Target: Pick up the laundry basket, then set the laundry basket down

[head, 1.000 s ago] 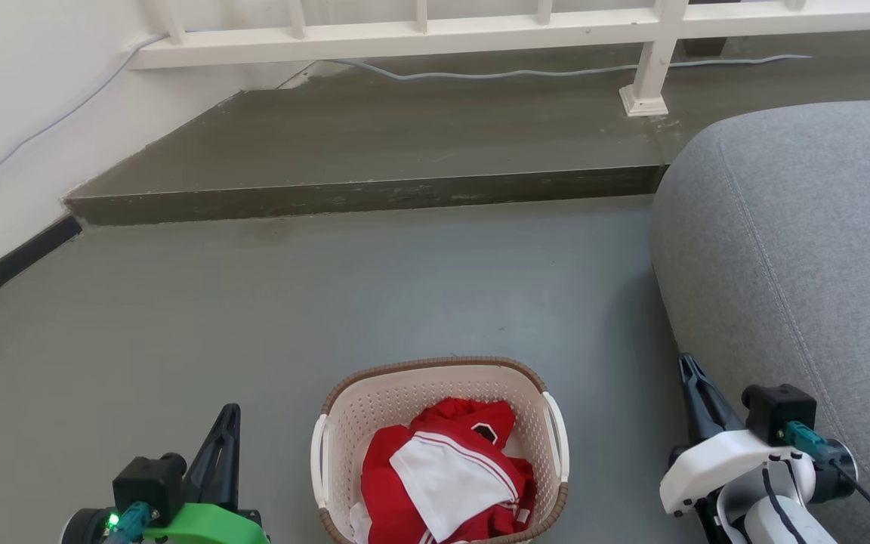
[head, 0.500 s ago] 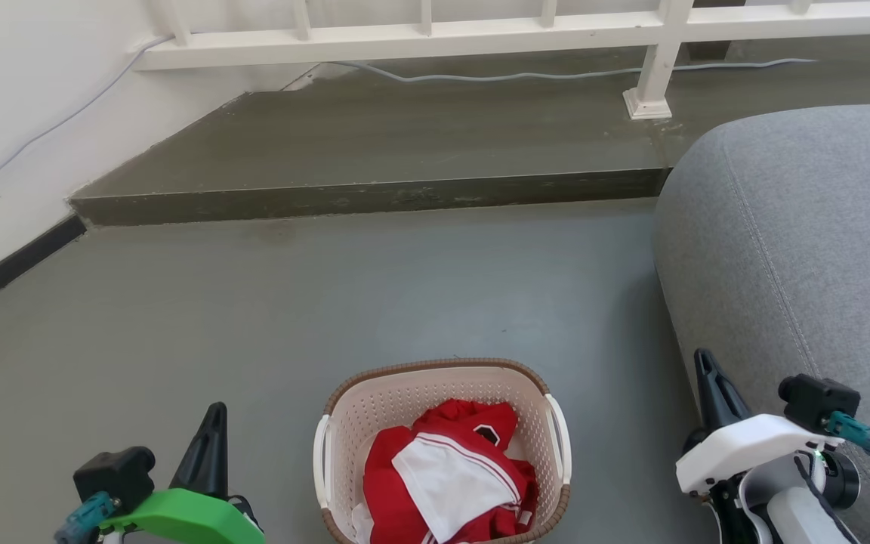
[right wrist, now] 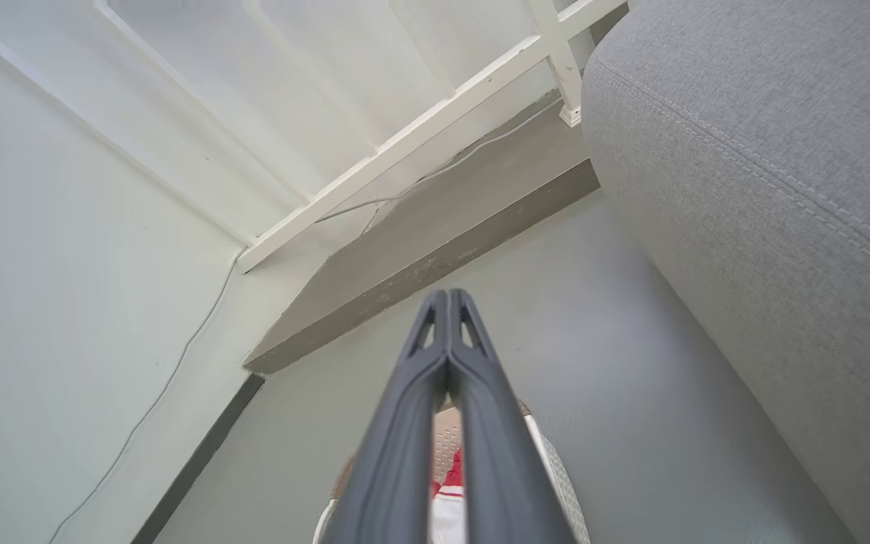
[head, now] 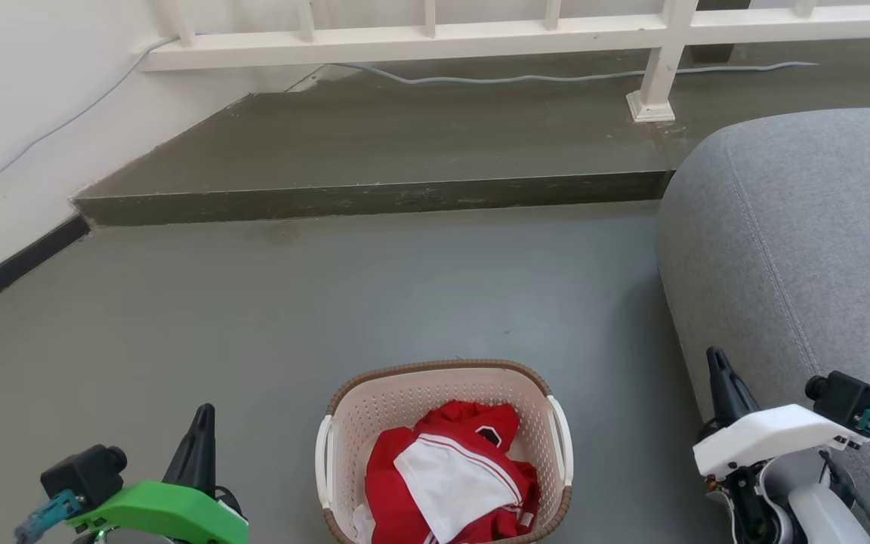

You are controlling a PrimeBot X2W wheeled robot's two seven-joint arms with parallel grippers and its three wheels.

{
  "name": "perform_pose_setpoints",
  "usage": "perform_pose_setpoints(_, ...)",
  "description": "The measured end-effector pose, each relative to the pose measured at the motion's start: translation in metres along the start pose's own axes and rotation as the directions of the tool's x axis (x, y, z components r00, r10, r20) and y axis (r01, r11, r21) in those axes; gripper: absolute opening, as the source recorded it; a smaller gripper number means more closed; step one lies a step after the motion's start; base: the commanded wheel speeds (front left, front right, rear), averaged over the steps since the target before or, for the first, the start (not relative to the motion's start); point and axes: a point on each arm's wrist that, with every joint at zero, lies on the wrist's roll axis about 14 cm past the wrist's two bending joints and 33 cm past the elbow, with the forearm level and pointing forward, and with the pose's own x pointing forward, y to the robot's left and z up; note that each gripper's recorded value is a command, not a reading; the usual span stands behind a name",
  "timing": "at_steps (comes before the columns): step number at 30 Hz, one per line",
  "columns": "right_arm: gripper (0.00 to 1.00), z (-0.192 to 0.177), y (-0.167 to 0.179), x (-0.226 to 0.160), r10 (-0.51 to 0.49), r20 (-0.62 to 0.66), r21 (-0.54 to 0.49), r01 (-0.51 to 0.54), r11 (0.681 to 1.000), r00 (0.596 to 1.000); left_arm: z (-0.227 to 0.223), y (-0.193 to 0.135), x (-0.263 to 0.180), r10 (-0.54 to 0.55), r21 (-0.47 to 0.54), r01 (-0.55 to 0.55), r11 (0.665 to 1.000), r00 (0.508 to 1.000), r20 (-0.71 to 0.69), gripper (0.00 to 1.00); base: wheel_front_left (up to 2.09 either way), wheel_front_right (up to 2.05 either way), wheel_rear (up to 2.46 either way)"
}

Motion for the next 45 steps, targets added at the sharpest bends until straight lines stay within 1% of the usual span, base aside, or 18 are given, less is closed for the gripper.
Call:
perform_pose_setpoints(6, 0.00, 0.002, -0.003, 0.001, -0.008, -0.009, 0.087, 0.009, 0.996, 1.000, 0.001, 0.007, 0.000, 0.021, -0.078, -0.021, 0.997, 1.000, -0.008, 0.00, 0.00, 0.00, 0.00)
perform_pose_setpoints(12, 0.00, 0.004, -0.006, 0.002, -0.012, -0.014, 0.174, 0.014, 0.985, 1.000, 0.005, 0.014, 0.000, 0.039, -0.153, -0.040, 0.987, 0.999, -0.007, 0.00, 0.00, 0.00, 0.00)
perform_pose_setpoints(22, 0.00, 0.009, -0.010, 0.004, -0.014, -0.017, 0.316, 0.019, 0.949, 1.000, 0.006, 0.018, 0.001, 0.049, -0.295, -0.051, 0.954, 0.999, -0.012, 0.00, 0.00, 0.00, 0.00)
perform_pose_setpoints(24, 0.00, 0.012, -0.010, 0.004, -0.013, -0.013, 0.346, 0.016, 0.938, 1.000, 0.006, 0.019, 0.001, 0.051, -0.321, -0.052, 0.946, 0.999, -0.012, 0.00, 0.00, 0.00, 0.00)
perform_pose_setpoints(25, 0.00, 0.013, -0.011, 0.005, -0.013, -0.012, 0.370, 0.017, 0.929, 1.000, 0.009, 0.022, 0.002, 0.059, -0.350, -0.058, 0.935, 0.998, -0.007, 0.00, 0.00, 0.00, 0.00)
perform_pose_setpoints(26, 0.00, 0.013, -0.011, 0.005, -0.013, -0.012, 0.370, 0.017, 0.929, 1.000, 0.009, 0.022, 0.002, 0.059, -0.350, -0.058, 0.935, 0.998, -0.007, 0.00, 0.00, 0.00, 0.00)
perform_pose_setpoints(29, 0.00, 0.015, -0.011, 0.005, -0.009, -0.010, 0.412, 0.012, 0.911, 1.000, 0.013, 0.021, 0.004, 0.052, -0.383, -0.047, 0.923, 0.999, 0.004, 0.00, 0.00, 0.00, 0.00)
perform_pose_setpoints(35, 0.00, 0.023, -0.010, 0.008, 0.002, 0.008, 0.489, -0.005, 0.873, 1.000, 0.018, 0.025, 0.004, 0.059, -0.455, -0.047, 0.889, 0.998, 0.012, 0.00, 0.00, 0.00, 0.00)
perform_pose_setpoints(40, 0.00, 0.025, -0.011, 0.009, 0.005, 0.012, 0.553, -0.011, 0.833, 1.000, 0.019, 0.027, 0.005, 0.057, -0.515, -0.041, 0.856, 0.998, 0.014, 0.00, 0.00, 0.00, 0.00)
perform_pose_setpoints(45, 0.00, 0.027, -0.011, 0.009, 0.014, 0.019, 0.614, -0.022, 0.789, 1.000, 0.024, 0.025, 0.007, 0.048, -0.578, -0.020, 0.816, 0.998, 0.033, 0.00, 0.00, 0.00, 0.00)
